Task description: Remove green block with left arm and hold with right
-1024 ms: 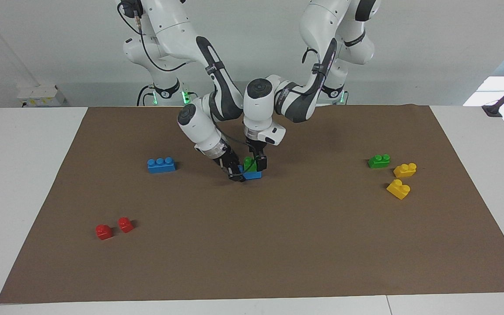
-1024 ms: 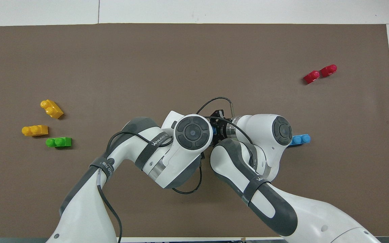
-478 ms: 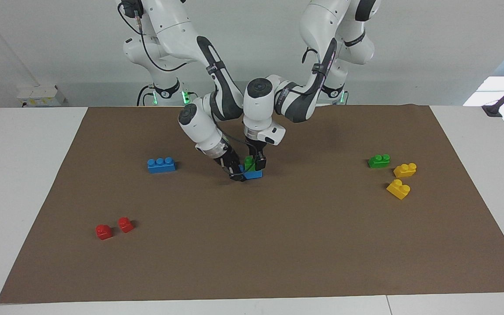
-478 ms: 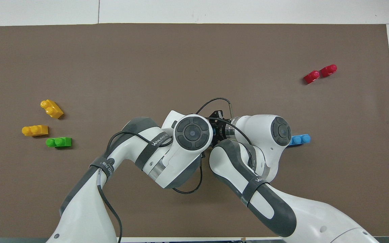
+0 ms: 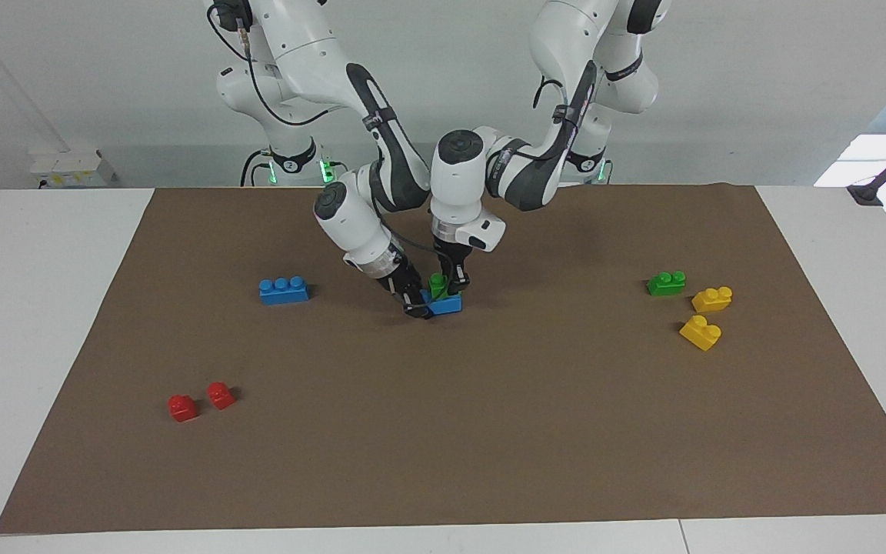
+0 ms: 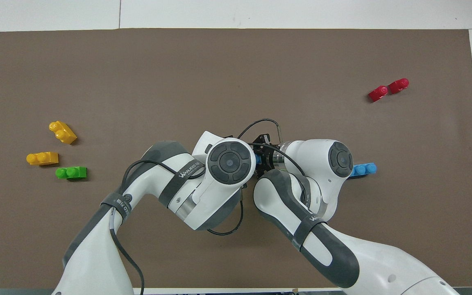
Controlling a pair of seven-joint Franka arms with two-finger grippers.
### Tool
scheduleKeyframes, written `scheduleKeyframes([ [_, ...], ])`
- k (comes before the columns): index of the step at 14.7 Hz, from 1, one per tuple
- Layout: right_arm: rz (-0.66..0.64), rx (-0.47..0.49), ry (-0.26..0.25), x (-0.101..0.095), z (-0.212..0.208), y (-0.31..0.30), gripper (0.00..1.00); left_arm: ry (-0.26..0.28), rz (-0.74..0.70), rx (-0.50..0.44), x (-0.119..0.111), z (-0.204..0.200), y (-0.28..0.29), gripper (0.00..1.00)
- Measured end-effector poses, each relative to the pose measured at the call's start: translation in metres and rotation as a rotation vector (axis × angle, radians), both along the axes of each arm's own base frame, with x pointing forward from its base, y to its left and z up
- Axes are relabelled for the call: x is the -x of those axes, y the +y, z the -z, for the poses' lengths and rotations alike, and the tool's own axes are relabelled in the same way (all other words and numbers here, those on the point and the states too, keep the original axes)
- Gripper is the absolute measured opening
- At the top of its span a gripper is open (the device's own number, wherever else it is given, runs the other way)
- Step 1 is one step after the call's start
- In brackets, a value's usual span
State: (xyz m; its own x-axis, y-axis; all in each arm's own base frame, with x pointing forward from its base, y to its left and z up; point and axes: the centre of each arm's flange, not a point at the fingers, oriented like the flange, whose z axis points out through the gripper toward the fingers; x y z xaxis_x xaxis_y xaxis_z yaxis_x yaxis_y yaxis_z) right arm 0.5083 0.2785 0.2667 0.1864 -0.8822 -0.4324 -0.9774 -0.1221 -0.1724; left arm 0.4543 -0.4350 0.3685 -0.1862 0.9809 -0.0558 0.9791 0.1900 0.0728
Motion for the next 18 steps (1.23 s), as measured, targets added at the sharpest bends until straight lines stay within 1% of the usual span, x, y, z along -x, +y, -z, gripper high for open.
scheduleKeyframes([
  [3,-0.003,0.0,0.0,0.001,0.0,0.002,0.37,0.0,-0.004,-0.016,0.008,-0.038,0.009,0.35],
  [5,-0.005,0.0,0.0,0.001,0.0,0.002,0.37,0.01,0.047,-0.045,0.007,-0.061,0.028,0.35],
  [6,-0.005,0.0,0.0,0.001,0.0,0.002,0.37,0.018,0.103,-0.064,-0.001,-0.071,0.046,0.35],
  [8,-0.005,0.0,0.0,0.001,0.0,0.002,0.37,0.04,0.236,-0.096,-0.027,-0.08,0.093,0.35],
  [10,-0.008,0.0,-0.002,0.001,0.0,0.002,0.37,0.066,0.359,-0.114,-0.058,-0.074,0.149,0.35],
  [12,-0.009,0.0,-0.002,0.001,0.0,0.002,0.37,0.092,0.465,-0.119,-0.081,-0.062,0.208,0.35],
  [13,-0.012,0.001,-0.004,0.001,0.0,0.002,0.37,0.096,0.512,-0.114,-0.091,-0.055,0.239,0.35],
  [15,-0.017,0.001,-0.007,0.001,0.0,0.002,0.37,0.08,0.576,-0.106,-0.103,-0.039,0.291,0.35],
  [18,-0.05,0.005,-0.025,-0.001,0.0,-0.001,0.37,0.063,0.663,-0.106,-0.105,-0.014,0.341,0.35],
])
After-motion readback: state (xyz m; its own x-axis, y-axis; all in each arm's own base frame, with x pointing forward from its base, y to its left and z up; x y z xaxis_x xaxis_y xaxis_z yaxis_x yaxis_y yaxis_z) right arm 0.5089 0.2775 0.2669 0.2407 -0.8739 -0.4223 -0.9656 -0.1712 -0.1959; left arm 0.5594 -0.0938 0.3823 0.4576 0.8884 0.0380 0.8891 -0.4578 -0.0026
